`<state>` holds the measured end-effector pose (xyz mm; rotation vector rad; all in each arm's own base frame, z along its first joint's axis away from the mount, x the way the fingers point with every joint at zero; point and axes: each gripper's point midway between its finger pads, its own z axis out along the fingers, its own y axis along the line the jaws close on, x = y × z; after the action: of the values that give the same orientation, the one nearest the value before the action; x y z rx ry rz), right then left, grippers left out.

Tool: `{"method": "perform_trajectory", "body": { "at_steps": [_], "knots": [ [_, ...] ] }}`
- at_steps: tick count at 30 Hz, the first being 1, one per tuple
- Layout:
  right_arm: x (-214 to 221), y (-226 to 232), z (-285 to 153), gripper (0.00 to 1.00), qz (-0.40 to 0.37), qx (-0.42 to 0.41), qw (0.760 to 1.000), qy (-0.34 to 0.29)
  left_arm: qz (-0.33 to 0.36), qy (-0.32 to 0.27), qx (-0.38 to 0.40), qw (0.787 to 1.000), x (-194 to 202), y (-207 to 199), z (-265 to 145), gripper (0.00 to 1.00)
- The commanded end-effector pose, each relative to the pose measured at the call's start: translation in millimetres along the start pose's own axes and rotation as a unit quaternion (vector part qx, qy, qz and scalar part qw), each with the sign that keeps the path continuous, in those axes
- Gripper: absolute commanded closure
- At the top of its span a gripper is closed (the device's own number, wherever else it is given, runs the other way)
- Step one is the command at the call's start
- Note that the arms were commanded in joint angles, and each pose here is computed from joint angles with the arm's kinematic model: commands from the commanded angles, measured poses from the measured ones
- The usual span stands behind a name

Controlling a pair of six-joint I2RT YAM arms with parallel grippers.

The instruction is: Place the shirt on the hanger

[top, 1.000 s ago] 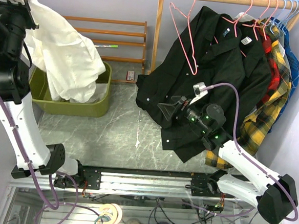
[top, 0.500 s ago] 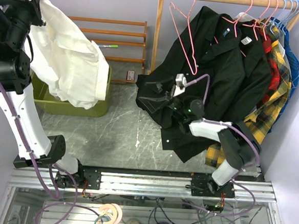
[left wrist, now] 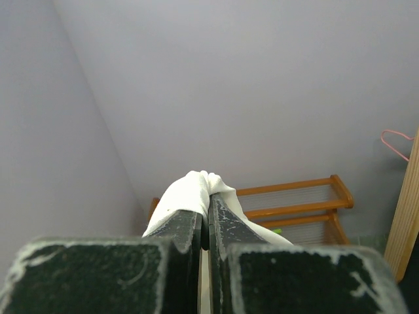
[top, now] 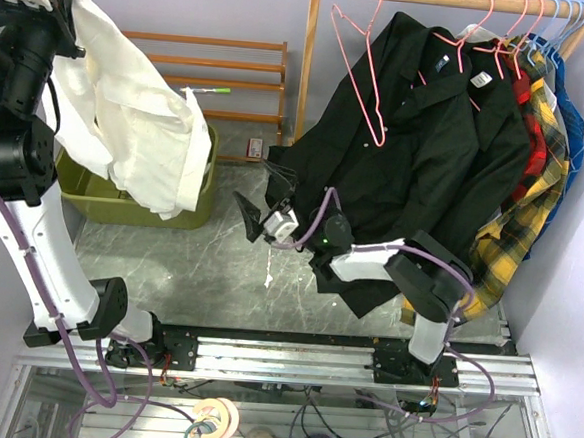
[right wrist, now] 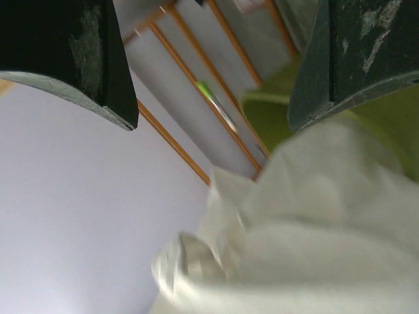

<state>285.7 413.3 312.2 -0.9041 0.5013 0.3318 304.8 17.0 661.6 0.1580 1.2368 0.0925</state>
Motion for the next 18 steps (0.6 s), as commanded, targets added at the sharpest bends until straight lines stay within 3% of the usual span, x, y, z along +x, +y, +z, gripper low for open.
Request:
{"method": "perform_trajectory", "body": {
  "at_steps": [1, 12, 18],
  "knots": [
    [0, -59, -3, 0.03, -0.211, 0.124, 0.969, 0.008, -0.008, -0.025, 0.022, 0.999, -10, -8, 3, 0.93],
    [-42, -8, 37, 0.03, -0.346, 0.127, 0.927, -0.070, -0.022, -0.003, 0.033, 0.999, 9, -12, 10, 0.93],
    [-52, 10, 52, 0.01, -0.377, 0.125, 0.912, -0.103, -0.021, 0.008, 0.031, 0.999, 19, -11, 13, 0.93]
  ]
}}
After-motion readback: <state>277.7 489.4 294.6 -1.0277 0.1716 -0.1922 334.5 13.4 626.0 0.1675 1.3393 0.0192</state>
